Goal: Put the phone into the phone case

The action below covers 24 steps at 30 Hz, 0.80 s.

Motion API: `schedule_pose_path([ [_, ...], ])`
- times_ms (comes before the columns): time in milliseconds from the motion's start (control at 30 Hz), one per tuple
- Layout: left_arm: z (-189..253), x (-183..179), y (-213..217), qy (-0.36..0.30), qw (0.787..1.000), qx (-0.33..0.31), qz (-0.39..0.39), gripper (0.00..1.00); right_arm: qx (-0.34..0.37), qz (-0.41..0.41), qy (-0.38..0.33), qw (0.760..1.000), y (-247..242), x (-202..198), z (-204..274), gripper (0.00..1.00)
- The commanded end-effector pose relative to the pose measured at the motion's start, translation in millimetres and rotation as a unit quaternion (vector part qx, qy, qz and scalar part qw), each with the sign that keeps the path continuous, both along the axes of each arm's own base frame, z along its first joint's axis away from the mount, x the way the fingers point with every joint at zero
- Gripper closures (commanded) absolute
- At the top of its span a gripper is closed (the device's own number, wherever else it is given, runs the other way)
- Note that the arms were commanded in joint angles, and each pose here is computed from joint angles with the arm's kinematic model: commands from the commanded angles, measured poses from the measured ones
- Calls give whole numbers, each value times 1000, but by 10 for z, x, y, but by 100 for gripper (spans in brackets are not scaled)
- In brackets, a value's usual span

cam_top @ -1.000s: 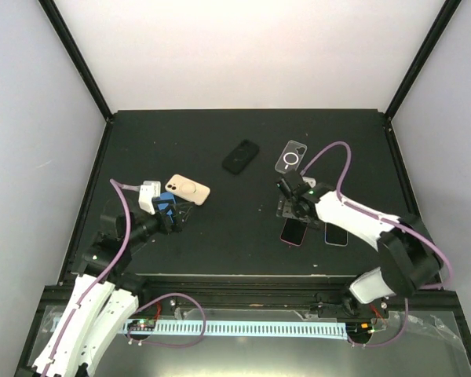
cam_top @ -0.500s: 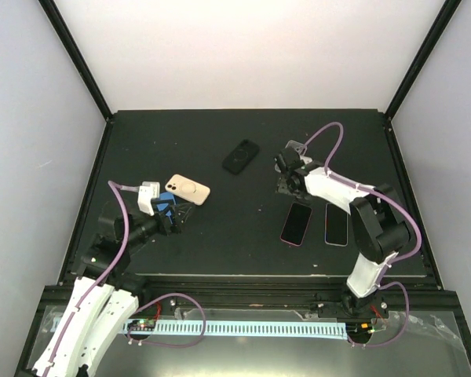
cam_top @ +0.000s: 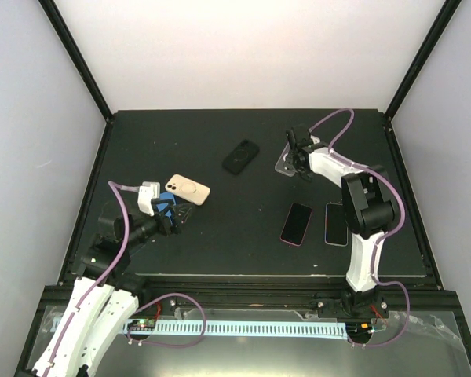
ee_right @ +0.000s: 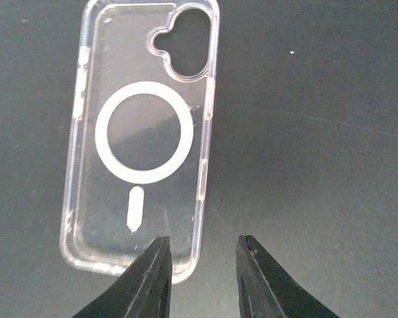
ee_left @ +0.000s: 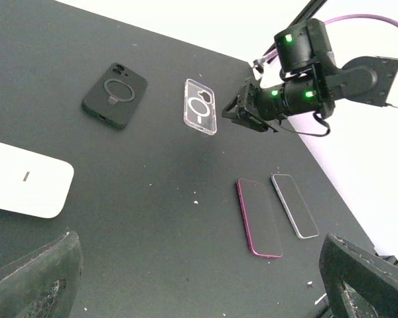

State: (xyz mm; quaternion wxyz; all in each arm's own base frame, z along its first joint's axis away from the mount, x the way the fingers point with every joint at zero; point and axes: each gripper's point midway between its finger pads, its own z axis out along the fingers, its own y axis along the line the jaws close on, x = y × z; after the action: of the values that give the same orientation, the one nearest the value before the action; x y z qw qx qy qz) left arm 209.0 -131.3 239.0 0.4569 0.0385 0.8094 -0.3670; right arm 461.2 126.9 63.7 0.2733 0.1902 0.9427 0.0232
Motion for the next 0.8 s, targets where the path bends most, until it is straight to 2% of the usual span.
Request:
schedule_pose_path([
  [0, 127, -3, 24, -24, 1000, -5, 5, 1, 13, -26, 5, 1000, -90, 158, -67, 72],
  [333, 90, 39, 21, -17, 1000, -1, 7, 1, 50, -28, 40, 998, 8, 250, -318, 78],
  [633, 66, 63, 24, -14, 1000, 0, 10, 1, 44, -31, 69, 996, 3, 225, -536, 83],
  [767, 39, 76, 42, -6, 1000, 3, 16, 1, 48, -23, 76, 996, 32, 206, -580, 94],
])
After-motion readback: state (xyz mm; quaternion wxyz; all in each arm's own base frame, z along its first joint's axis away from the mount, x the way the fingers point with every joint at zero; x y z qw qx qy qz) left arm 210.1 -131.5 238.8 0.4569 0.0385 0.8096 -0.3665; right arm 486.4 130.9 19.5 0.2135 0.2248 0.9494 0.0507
